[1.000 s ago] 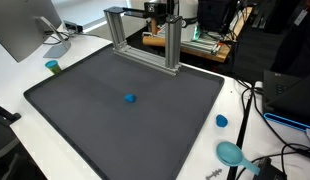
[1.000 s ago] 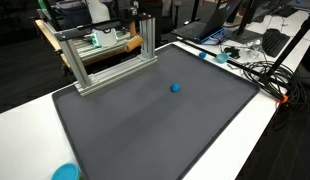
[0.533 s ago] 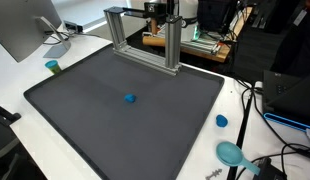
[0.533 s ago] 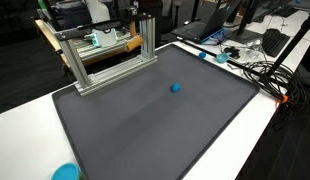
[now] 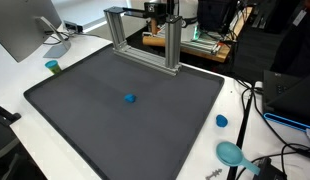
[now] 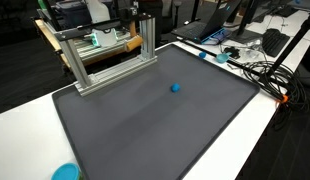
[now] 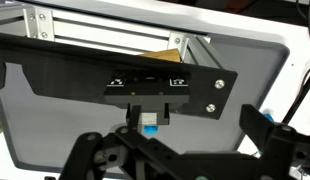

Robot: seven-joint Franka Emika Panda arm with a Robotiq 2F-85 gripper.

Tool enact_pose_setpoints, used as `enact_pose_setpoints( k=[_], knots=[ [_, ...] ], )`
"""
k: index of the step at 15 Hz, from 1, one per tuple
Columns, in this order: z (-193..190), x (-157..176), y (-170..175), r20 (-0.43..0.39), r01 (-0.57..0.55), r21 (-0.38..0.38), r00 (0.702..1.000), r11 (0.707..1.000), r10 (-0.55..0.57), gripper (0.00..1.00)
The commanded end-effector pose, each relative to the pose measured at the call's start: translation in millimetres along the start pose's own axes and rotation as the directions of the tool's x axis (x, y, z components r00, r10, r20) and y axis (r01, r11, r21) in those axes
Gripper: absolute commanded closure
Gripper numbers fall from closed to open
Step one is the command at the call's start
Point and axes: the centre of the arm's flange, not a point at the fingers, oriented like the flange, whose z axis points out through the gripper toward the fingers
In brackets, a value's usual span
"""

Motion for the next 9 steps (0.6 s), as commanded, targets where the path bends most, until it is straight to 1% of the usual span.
enact_pose_setpoints(
  k=[1, 2, 4, 5, 6, 7, 9],
  knots=[
    [3.2, 2.0, -1.7, 0.013, 0.026, -0.03, 1.0, 0.999, -0.026, 0.0],
    [8.9, 3.5, -0.4, 0.046, 0.061, -0.088, 0.997, 0.994, -0.057, 0.0],
    [16.0, 6.8, 1.5, 0.098, 0.114, -0.119, 0.99, 0.986, -0.102, 0.0],
    [19.1, 12.6, -0.5, 0.1, 0.14, -0.1, 0.987, 0.985, -0.13, 0.0],
    [20.6, 20.5, -0.1, 0.079, 0.136, -0.086, 0.988, 0.987, -0.129, 0.0],
    [20.3, 25.5, -0.3, 0.048, 0.123, -0.05, 0.992, 0.991, -0.121, 0.0],
    [10.0, 36.4, 7.6, -0.026, 0.092, 0.075, 0.996, 0.993, -0.091, 0.0]
  ],
)
